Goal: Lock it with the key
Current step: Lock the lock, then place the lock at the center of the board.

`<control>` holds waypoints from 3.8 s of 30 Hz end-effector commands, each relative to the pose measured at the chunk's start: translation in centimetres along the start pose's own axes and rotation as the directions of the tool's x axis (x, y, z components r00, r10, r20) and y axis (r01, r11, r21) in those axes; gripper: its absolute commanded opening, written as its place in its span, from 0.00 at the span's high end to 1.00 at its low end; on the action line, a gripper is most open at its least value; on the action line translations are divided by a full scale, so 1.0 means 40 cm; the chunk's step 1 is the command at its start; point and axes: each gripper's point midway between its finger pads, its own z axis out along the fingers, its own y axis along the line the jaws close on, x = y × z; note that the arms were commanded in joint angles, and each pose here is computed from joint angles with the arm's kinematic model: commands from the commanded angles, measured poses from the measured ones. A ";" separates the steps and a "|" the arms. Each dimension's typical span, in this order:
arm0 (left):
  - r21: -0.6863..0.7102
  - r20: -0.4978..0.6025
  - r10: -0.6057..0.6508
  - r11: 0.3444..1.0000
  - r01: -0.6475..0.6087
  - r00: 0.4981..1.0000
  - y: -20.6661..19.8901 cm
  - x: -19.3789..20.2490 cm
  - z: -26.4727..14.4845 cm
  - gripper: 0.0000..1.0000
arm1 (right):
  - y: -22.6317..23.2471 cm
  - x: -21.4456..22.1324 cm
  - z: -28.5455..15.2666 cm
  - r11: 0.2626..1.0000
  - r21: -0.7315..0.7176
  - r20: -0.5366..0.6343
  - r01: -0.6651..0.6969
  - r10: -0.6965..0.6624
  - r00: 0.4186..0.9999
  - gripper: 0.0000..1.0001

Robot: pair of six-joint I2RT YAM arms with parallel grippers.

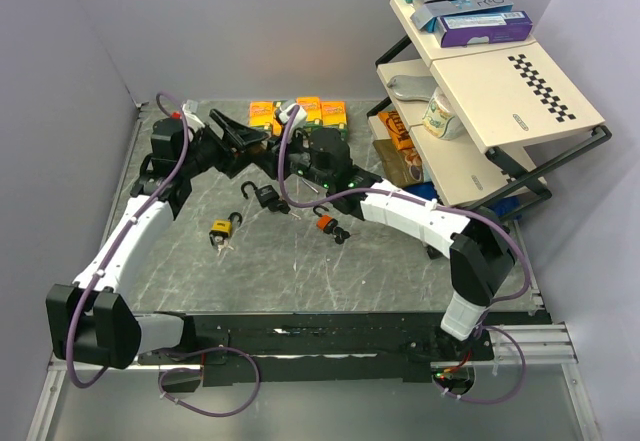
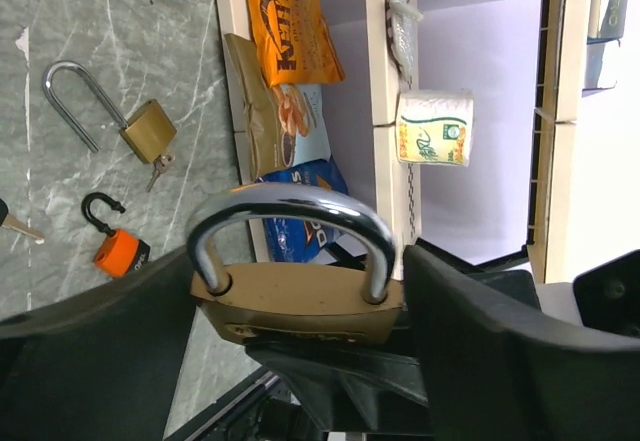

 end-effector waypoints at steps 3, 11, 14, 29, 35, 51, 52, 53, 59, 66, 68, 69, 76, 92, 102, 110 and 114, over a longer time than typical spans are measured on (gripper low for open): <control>0.054 0.007 0.012 0.998 -0.012 1.000 -0.029 -0.002 -0.002 0.28 | 0.038 -0.222 0.002 0.999 -0.029 0.256 0.040 -0.031 0.966 1.00; 0.049 0.044 0.034 0.998 -0.036 0.998 -0.042 -0.011 -0.024 0.13 | 0.033 -0.215 0.004 0.999 -0.017 0.250 0.036 -0.030 0.968 1.00; 0.052 0.042 0.033 0.998 -0.035 0.999 -0.044 -0.007 -0.028 0.14 | 0.031 -0.218 0.008 0.999 -0.014 0.254 0.039 -0.034 0.967 1.00; 0.067 0.058 0.031 0.997 -0.035 0.998 -0.056 -0.032 -0.030 0.99 | 0.050 -0.204 -0.015 0.997 -0.067 0.228 0.047 -0.031 0.973 0.58; 0.083 0.085 0.025 0.996 -0.032 0.996 -0.075 -0.074 -0.053 0.99 | 0.029 -0.179 -0.075 0.991 -0.118 0.158 0.069 -0.050 0.986 0.32; 0.111 0.065 0.009 0.994 -0.016 0.998 -0.088 -0.056 -0.070 0.99 | 0.070 -0.071 -0.077 0.957 -0.281 -0.007 0.073 -0.078 0.997 0.53; 0.113 0.064 0.009 0.993 -0.016 0.998 -0.088 -0.056 -0.070 0.99 | 0.066 -0.066 -0.074 0.958 -0.278 -0.015 0.072 -0.079 0.997 0.55; 0.114 0.060 0.008 0.993 -0.015 0.998 -0.089 -0.054 -0.069 0.99 | 0.064 -0.061 -0.071 0.960 -0.273 -0.022 0.070 -0.079 0.997 0.55; 0.114 0.050 -0.003 0.993 -0.003 0.999 -0.085 -0.048 -0.067 0.99 | 0.046 -0.052 -0.051 0.964 -0.253 -0.033 0.087 -0.099 0.995 0.59; 0.112 0.043 -0.007 0.994 0.002 0.999 -0.082 -0.047 -0.062 0.99 | 0.036 -0.043 -0.021 0.966 -0.239 -0.036 0.103 -0.115 0.993 0.81; 0.113 0.049 -0.006 0.994 0.001 0.999 -0.086 -0.050 -0.062 0.99 | 0.036 -0.039 -0.020 0.965 -0.242 -0.042 0.105 -0.119 0.992 0.87; 0.113 0.054 -0.005 0.994 -0.001 0.999 -0.087 -0.054 -0.062 0.99 | 0.037 -0.036 -0.023 0.964 -0.243 -0.044 0.105 -0.119 0.992 0.90; 0.094 0.104 -0.019 0.995 0.009 0.994 -0.084 -0.099 -0.056 0.99 | 0.034 -0.013 -0.043 0.958 -0.247 -0.053 0.147 -0.165 0.985 1.00; -0.369 0.240 0.380 0.887 -0.279 0.893 0.096 -0.364 -0.078 0.99 | 0.034 0.019 -0.131 0.964 -0.228 -0.093 0.135 -0.159 0.983 1.00; -0.656 -0.413 0.560 0.364 -0.662 0.718 0.473 -0.459 -0.136 0.99 | 0.003 0.011 -0.161 0.974 -0.204 -0.098 0.102 -0.124 0.988 1.00; -0.688 -0.530 0.426 0.290 -0.665 0.734 0.670 -0.490 -0.076 0.99 | -0.003 0.016 -0.153 0.974 -0.209 -0.102 0.086 -0.109 0.989 1.00; -0.717 -0.569 0.409 0.179 -0.674 0.714 0.747 -0.539 -0.076 0.99 | -0.008 0.014 -0.154 0.974 -0.212 -0.105 0.085 -0.109 0.988 1.00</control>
